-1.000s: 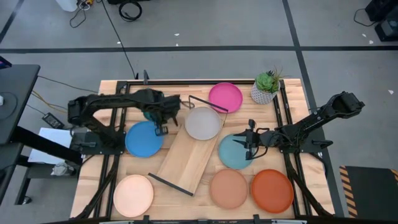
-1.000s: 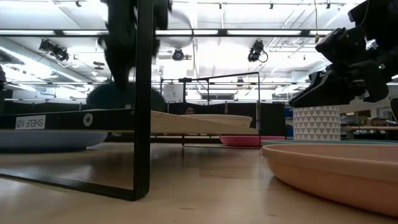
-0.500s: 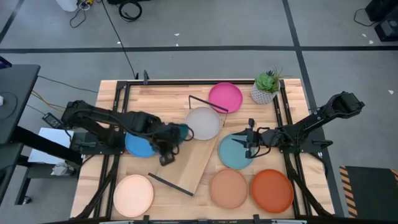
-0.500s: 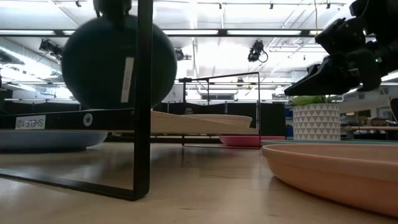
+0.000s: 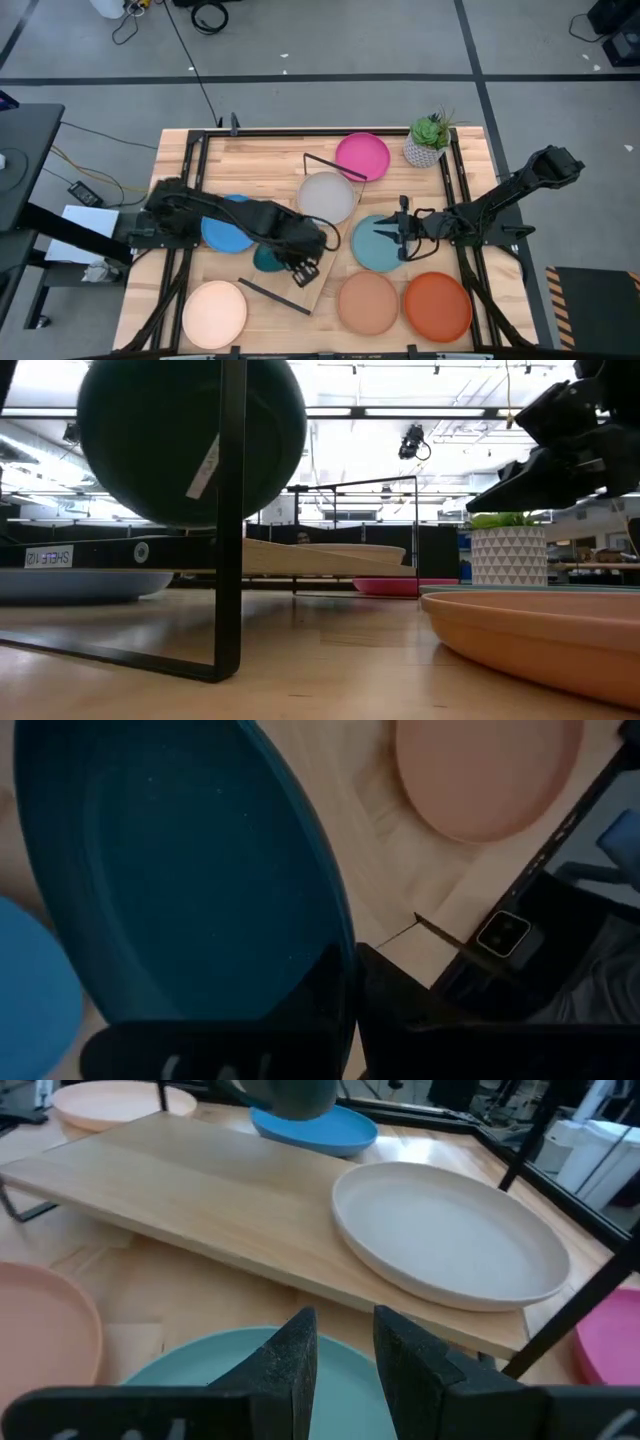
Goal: Place and stack plates onto a shelf
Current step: Put the dark green plate on the shelf
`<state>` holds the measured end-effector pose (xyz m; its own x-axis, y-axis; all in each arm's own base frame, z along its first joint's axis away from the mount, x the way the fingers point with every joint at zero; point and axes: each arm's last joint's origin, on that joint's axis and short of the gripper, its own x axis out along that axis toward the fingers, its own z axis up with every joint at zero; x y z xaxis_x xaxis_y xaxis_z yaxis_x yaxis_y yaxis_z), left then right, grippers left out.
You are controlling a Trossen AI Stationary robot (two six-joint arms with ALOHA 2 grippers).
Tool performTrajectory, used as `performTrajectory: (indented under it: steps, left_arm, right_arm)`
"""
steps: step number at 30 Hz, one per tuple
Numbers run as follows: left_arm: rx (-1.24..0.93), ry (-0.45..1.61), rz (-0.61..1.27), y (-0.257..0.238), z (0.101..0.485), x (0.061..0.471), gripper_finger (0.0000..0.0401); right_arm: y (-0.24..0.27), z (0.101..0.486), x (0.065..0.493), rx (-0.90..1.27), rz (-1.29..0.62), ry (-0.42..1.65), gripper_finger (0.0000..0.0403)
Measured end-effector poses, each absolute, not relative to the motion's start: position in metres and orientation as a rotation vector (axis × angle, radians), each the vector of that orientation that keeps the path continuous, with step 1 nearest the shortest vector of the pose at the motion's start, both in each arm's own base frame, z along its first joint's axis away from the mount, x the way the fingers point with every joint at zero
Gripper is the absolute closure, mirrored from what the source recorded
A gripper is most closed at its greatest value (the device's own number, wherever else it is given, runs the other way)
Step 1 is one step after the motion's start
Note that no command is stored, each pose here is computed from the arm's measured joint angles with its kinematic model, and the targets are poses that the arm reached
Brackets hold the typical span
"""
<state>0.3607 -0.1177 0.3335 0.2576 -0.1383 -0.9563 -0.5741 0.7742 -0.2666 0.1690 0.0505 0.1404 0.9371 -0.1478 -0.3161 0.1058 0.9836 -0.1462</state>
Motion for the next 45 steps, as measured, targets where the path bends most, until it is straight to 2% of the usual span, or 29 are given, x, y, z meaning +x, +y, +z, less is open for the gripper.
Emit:
performTrajectory:
  steps: [12,23,28,31,38,41,45]
  left_arm:
    - [-0.803,1.313,0.477,-0.132,0.308,0.402,0.0384]
    - [-0.742,1.414,0.563,-0.140,0.260,0.420,0.0383]
    - [-0.709,1.418,0.560,-0.142,0.255,0.420,0.0379]
    - [-0.716,1.411,0.566,-0.143,0.254,0.421,0.0353]
    - [-0.726,1.400,0.564,-0.144,0.254,0.422,0.0262]
    - [-0.698,1.399,0.544,-0.144,0.254,0.422,0.0248]
    - [-0.589,1.426,0.486,-0.144,0.254,0.419,0.0248]
  right_arm:
    - [0.053,0.144,0.170,-0.167,-0.112,0.301,0.0295]
    - [0.053,0.146,0.170,-0.202,-0.107,0.283,0.0295]
    - [0.053,0.147,0.171,-0.210,-0.093,0.268,0.0295]
    - [0.054,0.147,0.171,-0.207,-0.062,0.270,0.0295]
    - [0.054,0.147,0.171,-0.205,-0.054,0.269,0.0295]
    - [0.054,0.147,0.171,-0.203,-0.054,0.269,0.0295]
    - [0.054,0.147,0.171,-0.199,-0.054,0.269,0.0295]
